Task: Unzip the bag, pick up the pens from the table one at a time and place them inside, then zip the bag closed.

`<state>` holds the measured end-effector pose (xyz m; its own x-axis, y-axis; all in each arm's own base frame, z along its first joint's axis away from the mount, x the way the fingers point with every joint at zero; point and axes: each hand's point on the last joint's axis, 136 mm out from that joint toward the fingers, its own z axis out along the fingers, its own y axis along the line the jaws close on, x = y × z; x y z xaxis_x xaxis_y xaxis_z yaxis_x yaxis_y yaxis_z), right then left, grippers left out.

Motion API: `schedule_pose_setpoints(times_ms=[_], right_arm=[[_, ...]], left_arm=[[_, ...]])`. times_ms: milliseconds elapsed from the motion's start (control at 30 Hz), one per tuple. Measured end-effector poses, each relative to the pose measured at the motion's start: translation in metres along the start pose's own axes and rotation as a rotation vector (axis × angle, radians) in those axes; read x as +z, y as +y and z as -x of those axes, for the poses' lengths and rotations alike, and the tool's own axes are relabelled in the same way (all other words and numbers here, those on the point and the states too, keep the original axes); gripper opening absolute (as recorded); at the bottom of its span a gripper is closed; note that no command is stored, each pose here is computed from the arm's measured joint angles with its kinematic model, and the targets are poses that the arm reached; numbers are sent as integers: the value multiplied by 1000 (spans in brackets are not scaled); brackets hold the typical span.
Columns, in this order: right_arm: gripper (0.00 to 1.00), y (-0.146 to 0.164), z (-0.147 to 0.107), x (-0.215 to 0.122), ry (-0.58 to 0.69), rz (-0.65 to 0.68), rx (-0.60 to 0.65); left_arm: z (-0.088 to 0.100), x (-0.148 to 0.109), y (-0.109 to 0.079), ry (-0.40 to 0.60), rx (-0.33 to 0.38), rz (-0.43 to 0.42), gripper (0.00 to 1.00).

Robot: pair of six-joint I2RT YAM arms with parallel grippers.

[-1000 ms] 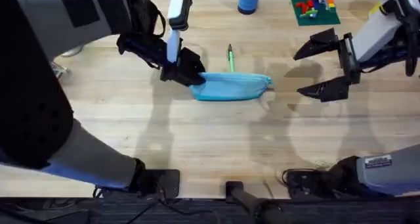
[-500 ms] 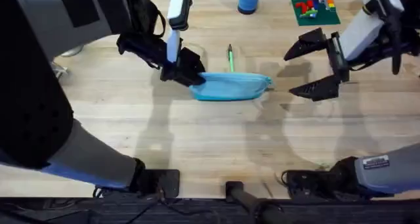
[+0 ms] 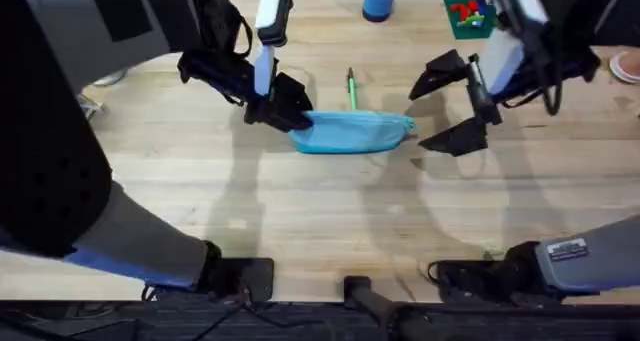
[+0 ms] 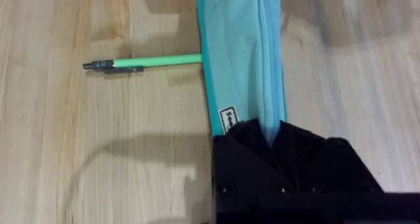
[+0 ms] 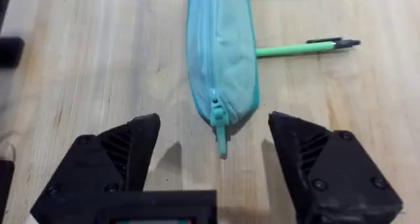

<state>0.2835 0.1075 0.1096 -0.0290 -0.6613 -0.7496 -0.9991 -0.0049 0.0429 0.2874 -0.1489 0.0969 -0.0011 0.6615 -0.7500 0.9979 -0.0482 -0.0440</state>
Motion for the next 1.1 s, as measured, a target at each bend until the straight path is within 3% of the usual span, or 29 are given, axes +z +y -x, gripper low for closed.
schedule_pose_setpoints(times_ms=[333,533,833,900,1100], right_arm=[[996,-3,-4,15,79,16,-10],[993,-3,-20,28,88,64,46],[891,-4,-22,31,87,69,60],[839,-4,-22,31,83,69,61],[544,-4,-20,31,72,66,60]], left_arm=[[0,0,-1,0,-4,-4,43],[0,0,-1,0,-4,-4,42],[0,0,-1,0,-4,-4,42],[0,0,-1,0,-3,-3,42],[0,0,-1,0,-4,-4,42]])
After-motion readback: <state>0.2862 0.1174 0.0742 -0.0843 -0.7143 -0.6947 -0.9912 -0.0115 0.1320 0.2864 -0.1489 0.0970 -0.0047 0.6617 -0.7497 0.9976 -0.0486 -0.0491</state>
